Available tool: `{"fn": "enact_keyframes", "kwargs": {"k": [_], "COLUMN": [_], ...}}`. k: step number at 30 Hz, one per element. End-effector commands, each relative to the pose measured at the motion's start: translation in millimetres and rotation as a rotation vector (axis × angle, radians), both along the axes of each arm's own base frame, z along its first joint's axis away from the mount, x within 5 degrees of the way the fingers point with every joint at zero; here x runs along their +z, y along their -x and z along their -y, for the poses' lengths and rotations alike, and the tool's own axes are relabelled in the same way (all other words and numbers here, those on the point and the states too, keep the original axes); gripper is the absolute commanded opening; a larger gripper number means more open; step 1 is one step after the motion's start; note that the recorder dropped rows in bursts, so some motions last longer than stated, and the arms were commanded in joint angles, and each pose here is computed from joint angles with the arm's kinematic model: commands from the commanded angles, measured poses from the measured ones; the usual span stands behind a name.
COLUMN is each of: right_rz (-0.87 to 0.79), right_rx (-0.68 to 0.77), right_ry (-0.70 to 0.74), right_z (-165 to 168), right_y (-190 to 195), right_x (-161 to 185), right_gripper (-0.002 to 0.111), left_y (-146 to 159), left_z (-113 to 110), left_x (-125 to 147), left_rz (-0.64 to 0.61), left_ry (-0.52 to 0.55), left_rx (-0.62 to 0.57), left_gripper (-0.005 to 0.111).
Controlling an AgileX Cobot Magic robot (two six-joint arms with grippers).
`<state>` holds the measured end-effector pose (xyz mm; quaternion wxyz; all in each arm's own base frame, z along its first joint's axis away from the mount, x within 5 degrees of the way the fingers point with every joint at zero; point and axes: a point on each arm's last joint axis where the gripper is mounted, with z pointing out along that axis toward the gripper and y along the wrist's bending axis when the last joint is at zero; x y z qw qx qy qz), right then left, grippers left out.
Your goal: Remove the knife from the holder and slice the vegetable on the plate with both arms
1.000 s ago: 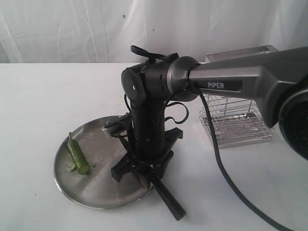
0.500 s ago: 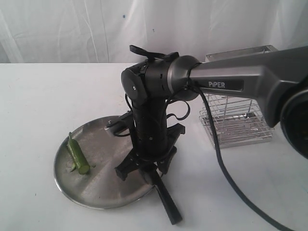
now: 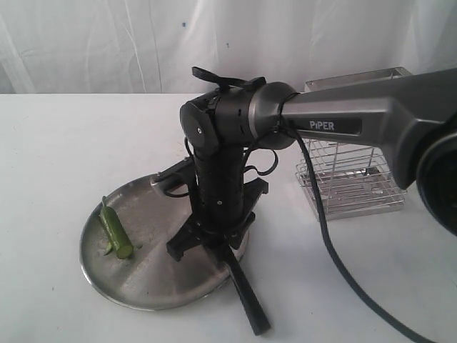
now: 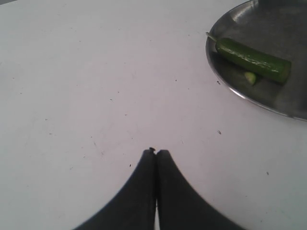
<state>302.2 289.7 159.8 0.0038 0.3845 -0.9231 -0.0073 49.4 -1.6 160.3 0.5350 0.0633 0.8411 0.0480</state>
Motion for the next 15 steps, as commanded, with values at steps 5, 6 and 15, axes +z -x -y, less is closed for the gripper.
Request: {"fn": "enact_keyframes", "kwargs": {"k": [5, 6, 15], "right_rz": [0.099, 0.111, 0.204], "right_rx": [0.001, 0.001, -0.027], "right_ry": [-0.079, -0.091, -0.174], "right_z": [-4.7, -5.7, -12.9], "right_y": [-8.9, -10.0, -18.5], "right_x": [5.9, 6.1, 8.4], "right_gripper": [0.027, 0.027, 0.014], "left_y": [0.1, 0.1, 0.1], "left_z": [0.5, 0.5, 0.5], "left_x": [0.1, 0.1, 0.1], "left_rz": [0.004, 0.004, 0.004], "left_ry": [0.005, 0.005, 0.005], "left_rx": [-0.005, -0.005, -0.005], "left_gripper": [0.0, 0.0, 0.0]}}
